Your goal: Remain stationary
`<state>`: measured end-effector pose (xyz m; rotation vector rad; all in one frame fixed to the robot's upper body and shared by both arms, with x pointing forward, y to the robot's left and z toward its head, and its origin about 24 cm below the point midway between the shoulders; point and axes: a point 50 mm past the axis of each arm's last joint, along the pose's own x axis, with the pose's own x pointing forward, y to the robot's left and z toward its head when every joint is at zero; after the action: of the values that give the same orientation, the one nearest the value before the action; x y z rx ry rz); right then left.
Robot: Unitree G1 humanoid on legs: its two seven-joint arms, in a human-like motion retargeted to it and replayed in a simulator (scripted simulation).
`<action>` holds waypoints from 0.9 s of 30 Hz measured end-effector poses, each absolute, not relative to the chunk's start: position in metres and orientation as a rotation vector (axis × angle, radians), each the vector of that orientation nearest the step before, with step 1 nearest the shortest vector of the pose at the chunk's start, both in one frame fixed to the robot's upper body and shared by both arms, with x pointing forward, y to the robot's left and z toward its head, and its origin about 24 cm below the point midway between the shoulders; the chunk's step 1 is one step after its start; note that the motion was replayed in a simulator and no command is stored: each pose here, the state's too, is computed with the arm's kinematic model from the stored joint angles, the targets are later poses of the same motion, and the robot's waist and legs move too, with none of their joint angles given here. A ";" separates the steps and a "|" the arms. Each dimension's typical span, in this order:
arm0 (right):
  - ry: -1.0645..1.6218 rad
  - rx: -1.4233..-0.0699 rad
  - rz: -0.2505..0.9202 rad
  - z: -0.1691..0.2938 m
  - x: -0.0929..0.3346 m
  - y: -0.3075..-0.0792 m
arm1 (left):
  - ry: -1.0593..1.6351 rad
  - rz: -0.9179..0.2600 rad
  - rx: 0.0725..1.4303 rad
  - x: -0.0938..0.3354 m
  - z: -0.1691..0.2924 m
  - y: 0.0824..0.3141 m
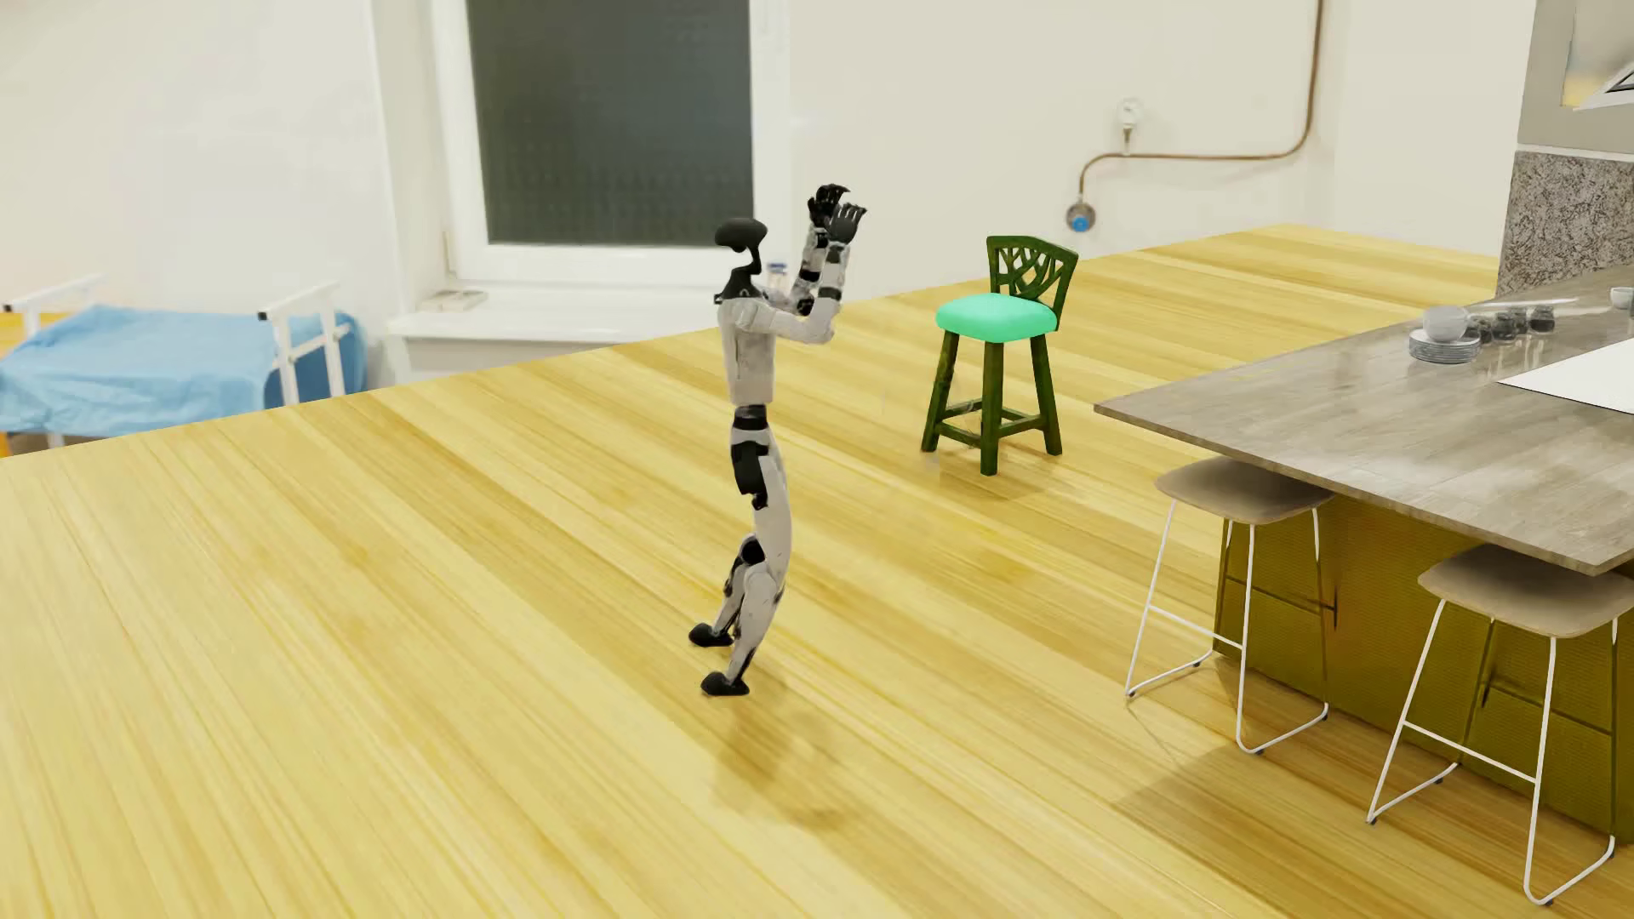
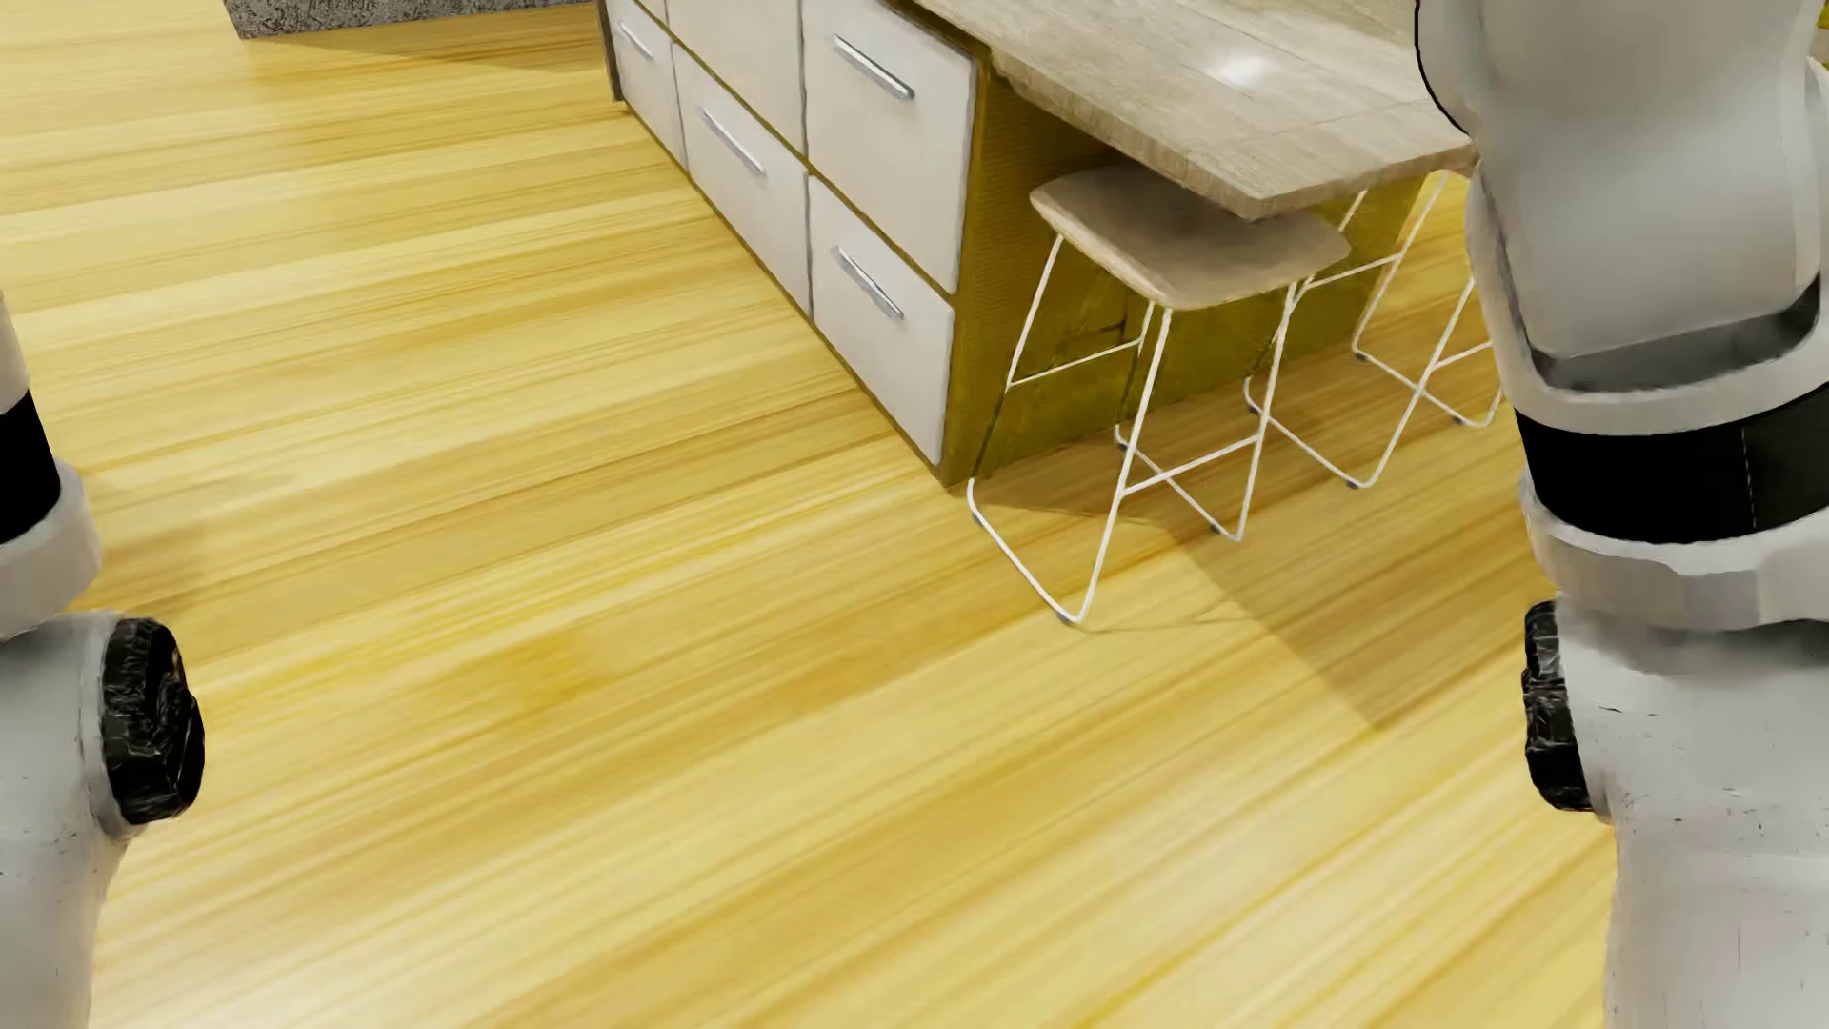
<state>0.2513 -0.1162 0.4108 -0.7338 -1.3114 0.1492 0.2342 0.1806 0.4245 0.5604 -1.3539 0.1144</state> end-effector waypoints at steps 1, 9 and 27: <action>-1.311 -0.732 0.149 0.411 0.251 -0.116 | -1.354 0.116 0.560 0.234 0.424 0.181; -1.302 -0.737 0.149 0.410 0.253 -0.117 | -1.337 0.120 0.562 0.237 0.422 0.183; -0.293 -0.830 0.653 0.114 0.296 -0.100 | -0.082 -0.361 0.822 0.317 0.095 0.178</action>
<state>0.2957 -0.1002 0.1141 -0.8300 -0.2928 0.6534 0.3170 0.1782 0.0949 0.8225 -0.0817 -0.3608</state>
